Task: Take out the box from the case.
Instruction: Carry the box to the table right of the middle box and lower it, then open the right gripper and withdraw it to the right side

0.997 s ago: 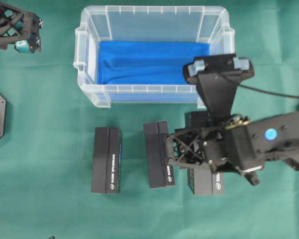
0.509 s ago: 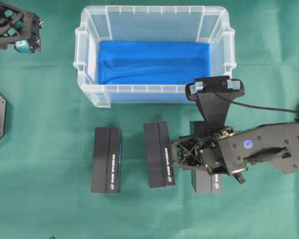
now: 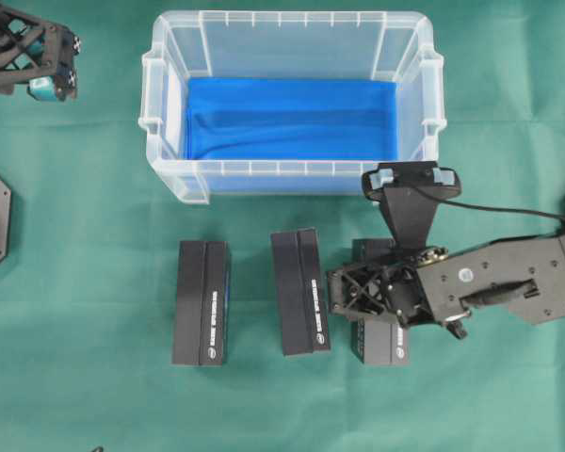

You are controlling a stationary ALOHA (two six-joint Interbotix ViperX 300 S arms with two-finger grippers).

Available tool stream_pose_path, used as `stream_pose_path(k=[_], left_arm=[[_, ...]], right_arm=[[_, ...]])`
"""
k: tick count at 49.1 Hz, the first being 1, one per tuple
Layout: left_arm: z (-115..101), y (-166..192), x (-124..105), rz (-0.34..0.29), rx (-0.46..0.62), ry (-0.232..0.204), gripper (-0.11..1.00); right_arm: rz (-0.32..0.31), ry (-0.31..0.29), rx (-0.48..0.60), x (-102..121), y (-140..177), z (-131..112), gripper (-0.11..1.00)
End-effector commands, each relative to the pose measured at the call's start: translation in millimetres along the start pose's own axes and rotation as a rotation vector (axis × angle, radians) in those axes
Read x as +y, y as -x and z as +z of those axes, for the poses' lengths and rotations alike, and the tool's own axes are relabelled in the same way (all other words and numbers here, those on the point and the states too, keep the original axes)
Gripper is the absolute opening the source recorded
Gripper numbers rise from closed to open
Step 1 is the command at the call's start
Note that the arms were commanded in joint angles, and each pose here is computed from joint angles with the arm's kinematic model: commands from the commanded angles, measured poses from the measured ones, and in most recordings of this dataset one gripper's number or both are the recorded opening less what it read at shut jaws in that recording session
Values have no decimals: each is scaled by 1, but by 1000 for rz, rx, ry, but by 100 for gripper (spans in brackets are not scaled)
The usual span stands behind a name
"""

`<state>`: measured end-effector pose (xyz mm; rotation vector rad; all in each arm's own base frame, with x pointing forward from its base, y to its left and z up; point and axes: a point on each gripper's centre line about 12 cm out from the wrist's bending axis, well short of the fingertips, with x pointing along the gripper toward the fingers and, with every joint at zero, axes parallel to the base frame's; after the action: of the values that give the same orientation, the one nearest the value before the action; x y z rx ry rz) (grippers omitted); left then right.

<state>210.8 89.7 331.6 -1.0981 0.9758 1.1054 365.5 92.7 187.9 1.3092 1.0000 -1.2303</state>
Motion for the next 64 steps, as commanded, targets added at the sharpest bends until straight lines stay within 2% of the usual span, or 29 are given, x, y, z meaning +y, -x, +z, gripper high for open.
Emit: stream_pose_path(k=[1, 11, 31, 36, 40, 55, 64], left_arm=[[1, 5, -1, -19, -10, 2, 96], [0, 6, 0, -19, -10, 2, 96], [0, 6, 0, -19, -10, 0, 96], [1, 6, 0, -20, -11, 2, 96], [0, 6, -1, -21, -10, 0, 96], [0, 6, 0, -19, -10, 0, 96], [0, 6, 0, -19, -10, -1, 96]], right_arm=[[36, 8, 14, 3, 11, -1, 65], [34, 18, 35, 0, 14, -8, 65], [33, 22, 31, -1, 14, -7, 66], [44, 28, 23, 1, 15, -7, 88], [46, 28, 17, 2, 16, -6, 95], [53, 19, 19, 5, 19, -3, 93], [81, 12, 29, 9, 38, -2, 93]])
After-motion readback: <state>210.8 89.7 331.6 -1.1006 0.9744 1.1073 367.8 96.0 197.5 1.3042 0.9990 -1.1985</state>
